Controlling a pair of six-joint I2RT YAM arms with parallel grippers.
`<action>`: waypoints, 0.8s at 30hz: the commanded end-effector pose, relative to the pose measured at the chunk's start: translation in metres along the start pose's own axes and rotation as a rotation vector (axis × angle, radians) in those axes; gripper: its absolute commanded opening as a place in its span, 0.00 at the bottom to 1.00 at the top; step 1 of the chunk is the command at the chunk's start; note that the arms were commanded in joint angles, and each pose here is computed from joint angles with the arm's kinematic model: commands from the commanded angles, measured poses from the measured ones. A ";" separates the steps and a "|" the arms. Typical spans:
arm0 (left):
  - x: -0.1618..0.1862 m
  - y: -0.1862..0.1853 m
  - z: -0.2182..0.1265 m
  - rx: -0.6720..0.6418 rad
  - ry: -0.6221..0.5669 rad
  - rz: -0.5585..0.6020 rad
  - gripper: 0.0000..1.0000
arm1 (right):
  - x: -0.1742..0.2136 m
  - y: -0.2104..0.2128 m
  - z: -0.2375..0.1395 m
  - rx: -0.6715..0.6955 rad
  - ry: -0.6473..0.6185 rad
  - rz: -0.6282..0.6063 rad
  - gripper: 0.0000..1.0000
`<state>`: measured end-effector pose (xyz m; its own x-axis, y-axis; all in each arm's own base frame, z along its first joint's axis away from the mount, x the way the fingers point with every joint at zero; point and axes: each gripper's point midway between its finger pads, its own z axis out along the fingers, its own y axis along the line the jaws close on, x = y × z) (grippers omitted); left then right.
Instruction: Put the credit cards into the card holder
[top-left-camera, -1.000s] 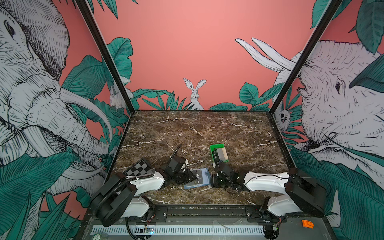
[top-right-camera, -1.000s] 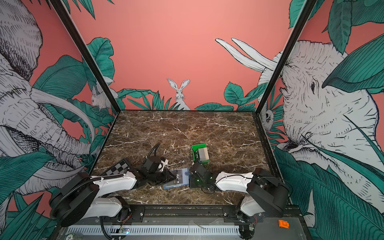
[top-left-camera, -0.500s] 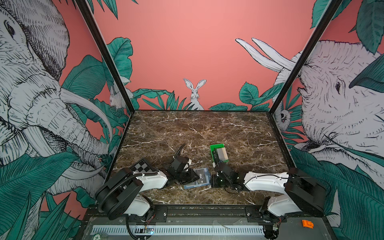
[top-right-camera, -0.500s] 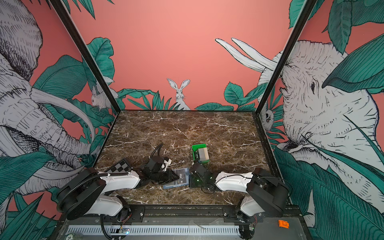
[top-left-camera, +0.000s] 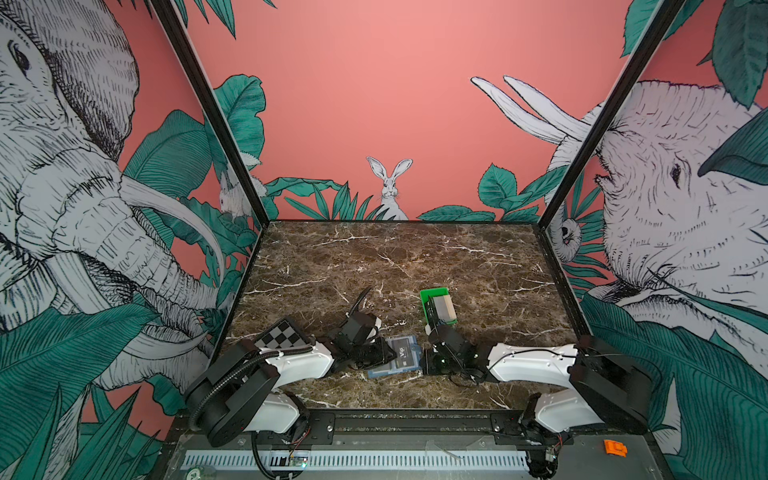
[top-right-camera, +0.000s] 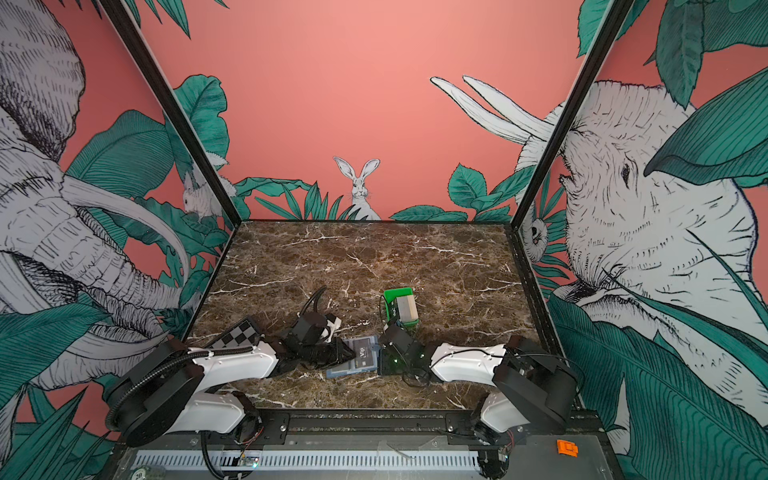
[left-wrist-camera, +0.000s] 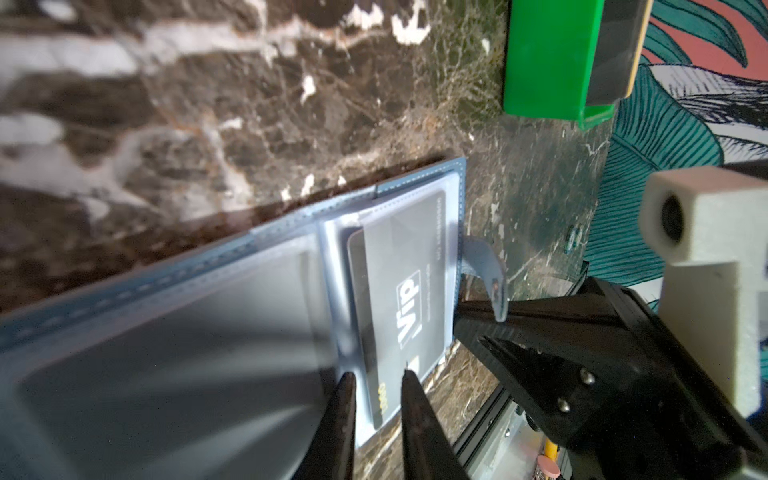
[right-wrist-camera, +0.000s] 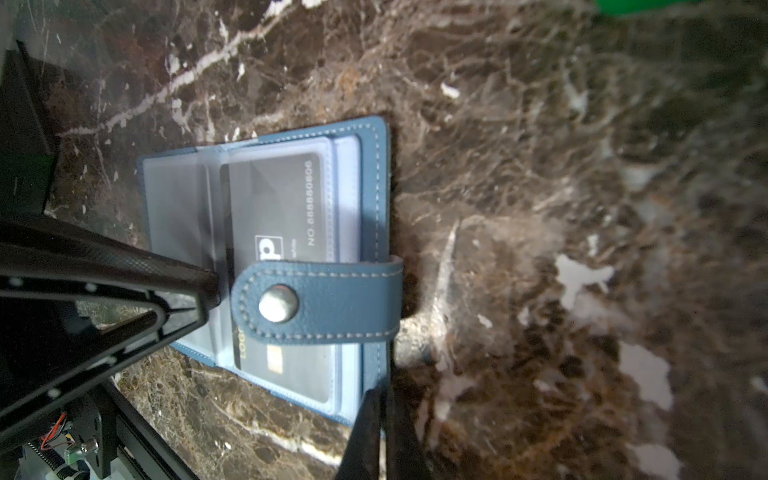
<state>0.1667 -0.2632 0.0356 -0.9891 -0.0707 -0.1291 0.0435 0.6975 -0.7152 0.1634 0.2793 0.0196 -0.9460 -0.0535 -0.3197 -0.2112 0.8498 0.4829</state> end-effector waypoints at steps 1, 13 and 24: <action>-0.002 -0.001 -0.009 -0.031 -0.020 0.044 0.22 | 0.001 -0.007 -0.003 0.038 -0.004 -0.008 0.07; -0.001 0.001 -0.006 -0.081 -0.015 0.084 0.15 | -0.013 0.009 -0.014 -0.037 -0.081 -0.013 0.08; -0.002 0.004 -0.003 -0.116 -0.012 0.087 0.13 | -0.014 0.021 -0.010 -0.092 -0.078 0.001 0.10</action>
<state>0.1655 -0.2571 0.0326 -0.9832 -0.0220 -0.1810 0.0992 0.7683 -0.6324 0.1720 0.2886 0.0423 -0.9253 -0.0117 -0.3790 -0.2306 0.8107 0.5382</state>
